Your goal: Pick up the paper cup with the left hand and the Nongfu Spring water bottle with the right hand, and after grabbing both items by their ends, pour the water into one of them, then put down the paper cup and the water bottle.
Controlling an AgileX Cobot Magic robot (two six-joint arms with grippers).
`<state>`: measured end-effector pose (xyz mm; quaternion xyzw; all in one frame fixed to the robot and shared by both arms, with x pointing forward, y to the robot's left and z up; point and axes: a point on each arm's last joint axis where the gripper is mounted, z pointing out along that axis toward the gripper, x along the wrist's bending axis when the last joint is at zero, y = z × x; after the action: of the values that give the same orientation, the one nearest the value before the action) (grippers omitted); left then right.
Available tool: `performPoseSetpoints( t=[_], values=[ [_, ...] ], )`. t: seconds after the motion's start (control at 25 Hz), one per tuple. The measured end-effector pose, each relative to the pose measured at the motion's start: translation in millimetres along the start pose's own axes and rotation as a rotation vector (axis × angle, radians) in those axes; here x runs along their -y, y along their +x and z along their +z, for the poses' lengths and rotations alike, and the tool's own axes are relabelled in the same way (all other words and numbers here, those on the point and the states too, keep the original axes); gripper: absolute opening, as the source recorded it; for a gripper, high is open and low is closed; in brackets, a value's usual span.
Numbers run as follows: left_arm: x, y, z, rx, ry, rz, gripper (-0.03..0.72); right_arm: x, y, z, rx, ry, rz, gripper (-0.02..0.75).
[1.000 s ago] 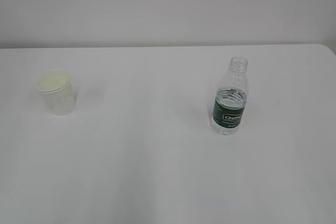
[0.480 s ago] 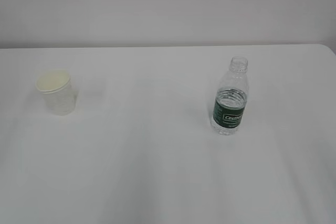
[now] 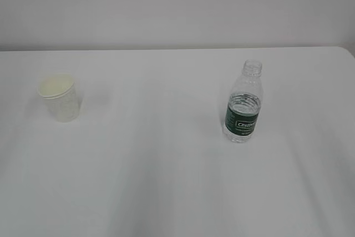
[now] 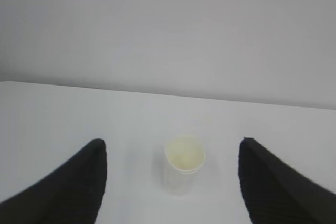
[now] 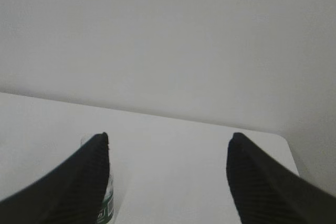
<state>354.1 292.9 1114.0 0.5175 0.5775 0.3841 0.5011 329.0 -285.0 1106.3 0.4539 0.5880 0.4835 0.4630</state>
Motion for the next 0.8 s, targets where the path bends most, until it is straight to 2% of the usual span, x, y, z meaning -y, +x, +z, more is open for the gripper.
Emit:
performPoseSetpoints(
  t=[0.24, 0.48, 0.8],
  values=[
    [-5.9, -0.5, 10.5, 0.003, -0.056, 0.032, 0.559, -7.5, -1.0, 18.5, 0.010, -0.071, -0.002, 0.533],
    [-6.7, -0.4, 29.0, 0.001, -0.063, 0.059, 0.558, -9.6, -1.4, 37.9, 0.014, -0.101, -0.005, 0.533],
    [7.9, 2.3, 74.1, -0.012, 0.036, 0.060, 0.557, -3.8, -1.0, 62.1, 0.011, -0.072, 0.008, 0.533]
  ],
)
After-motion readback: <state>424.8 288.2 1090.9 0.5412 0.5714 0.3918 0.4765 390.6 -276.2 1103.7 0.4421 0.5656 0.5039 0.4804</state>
